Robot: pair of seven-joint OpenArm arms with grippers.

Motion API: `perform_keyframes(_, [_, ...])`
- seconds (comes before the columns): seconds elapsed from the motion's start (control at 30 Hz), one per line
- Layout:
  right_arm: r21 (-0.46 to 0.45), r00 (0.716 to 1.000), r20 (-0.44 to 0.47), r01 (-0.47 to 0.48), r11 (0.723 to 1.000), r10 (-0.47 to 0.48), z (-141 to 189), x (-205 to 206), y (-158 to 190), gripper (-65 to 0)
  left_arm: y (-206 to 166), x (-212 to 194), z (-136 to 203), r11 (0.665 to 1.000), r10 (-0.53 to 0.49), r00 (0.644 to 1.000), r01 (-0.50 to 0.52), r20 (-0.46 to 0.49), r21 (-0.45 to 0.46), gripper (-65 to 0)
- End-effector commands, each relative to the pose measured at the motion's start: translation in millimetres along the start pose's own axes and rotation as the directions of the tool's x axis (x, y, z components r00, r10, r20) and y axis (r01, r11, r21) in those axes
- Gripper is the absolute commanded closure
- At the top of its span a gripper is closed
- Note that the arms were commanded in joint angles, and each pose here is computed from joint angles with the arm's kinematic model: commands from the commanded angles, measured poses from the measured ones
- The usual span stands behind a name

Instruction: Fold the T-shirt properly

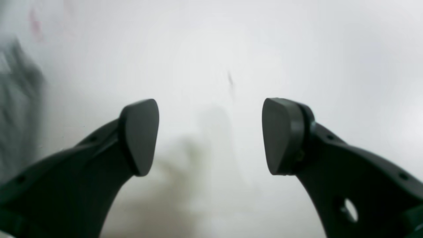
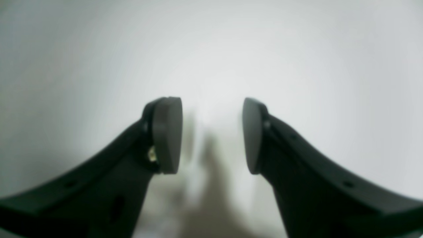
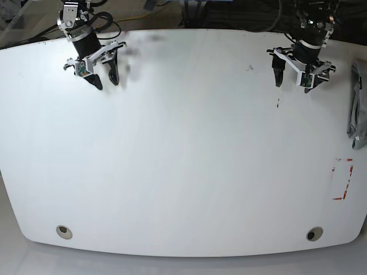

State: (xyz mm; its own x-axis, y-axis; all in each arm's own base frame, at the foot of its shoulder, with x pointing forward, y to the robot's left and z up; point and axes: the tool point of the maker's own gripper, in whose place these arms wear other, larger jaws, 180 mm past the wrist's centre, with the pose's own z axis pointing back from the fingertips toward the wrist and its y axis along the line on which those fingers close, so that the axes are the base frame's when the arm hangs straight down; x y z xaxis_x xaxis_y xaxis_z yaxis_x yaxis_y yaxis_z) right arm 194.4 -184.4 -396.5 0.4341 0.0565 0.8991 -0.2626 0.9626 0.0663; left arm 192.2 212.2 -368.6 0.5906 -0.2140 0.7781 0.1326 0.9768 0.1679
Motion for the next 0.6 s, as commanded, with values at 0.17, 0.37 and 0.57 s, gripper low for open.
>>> perform_keyframes(0.17, [-0.085,0.987,0.009,0.161,0.983,-0.161,57.9,-17.8,-8.0,-27.6,-26.7,-52.5,52.1,0.995,0.099,0.987,-0.1,-0.13,0.0,-44.4])
perform_keyframes(0.37, [-0.036,0.97,-0.069,0.232,0.972,-0.234,97.4,-45.1,16.1,-27.6,-42.4,-99.8,91.1,0.993,0.102,0.954,-0.114,-0.283,-0.028,-44.4])
perform_keyframes(0.57, [-0.074,0.929,-0.171,0.321,0.944,-0.329,141.3,-77.9,44.5,-27.6,-54.4,-138.2,125.5,0.988,0.131,0.905,-0.153,-0.406,-0.021,-44.6])
